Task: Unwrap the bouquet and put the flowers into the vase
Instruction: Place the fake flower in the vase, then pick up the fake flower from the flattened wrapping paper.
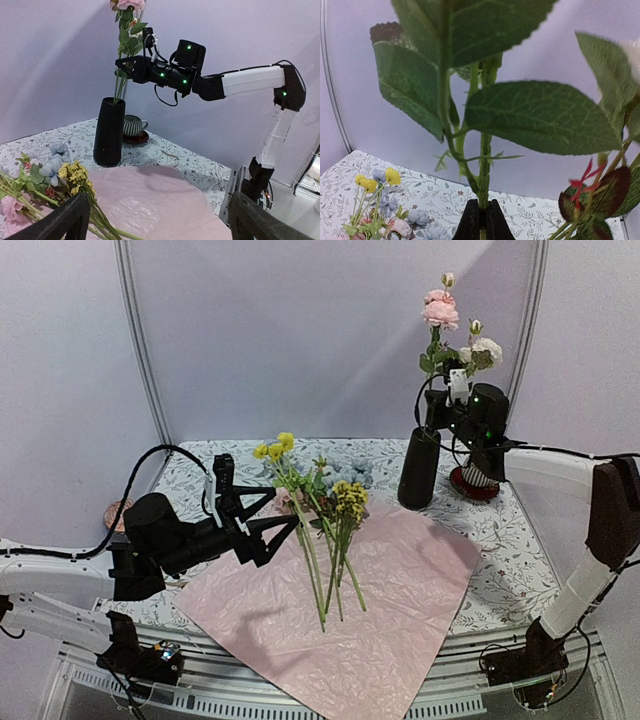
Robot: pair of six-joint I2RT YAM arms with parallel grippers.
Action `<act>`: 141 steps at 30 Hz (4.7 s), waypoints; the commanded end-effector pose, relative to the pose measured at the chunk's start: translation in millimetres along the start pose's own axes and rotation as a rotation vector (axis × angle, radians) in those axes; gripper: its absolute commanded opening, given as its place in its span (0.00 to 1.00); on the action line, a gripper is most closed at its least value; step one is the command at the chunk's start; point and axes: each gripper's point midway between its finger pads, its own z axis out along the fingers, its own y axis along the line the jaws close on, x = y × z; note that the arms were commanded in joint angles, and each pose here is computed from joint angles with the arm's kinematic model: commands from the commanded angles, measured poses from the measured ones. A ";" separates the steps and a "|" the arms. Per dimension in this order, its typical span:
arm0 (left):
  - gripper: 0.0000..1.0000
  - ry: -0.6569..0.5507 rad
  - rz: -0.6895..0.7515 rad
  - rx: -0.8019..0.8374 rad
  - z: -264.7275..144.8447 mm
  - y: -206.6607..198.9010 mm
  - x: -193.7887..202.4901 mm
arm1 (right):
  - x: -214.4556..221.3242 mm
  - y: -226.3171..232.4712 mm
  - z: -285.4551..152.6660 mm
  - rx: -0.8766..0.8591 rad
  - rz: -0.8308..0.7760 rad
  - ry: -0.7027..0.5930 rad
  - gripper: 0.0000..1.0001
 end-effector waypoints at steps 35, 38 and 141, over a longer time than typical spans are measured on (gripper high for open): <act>0.98 0.020 0.008 -0.030 -2.9 6.5 6.8 | 52.5 5.8 -34.5 -0.037 0.164 0.245 0.66; 0.98 0.023 0.004 -0.045 -3.5 9.2 7.9 | 43.4 9.0 -43.1 -0.054 0.188 0.253 0.68; 0.19 0.594 -0.734 -0.619 66.5 156.4 235.5 | 182.7 211.8 -147.4 -0.655 0.420 0.720 0.59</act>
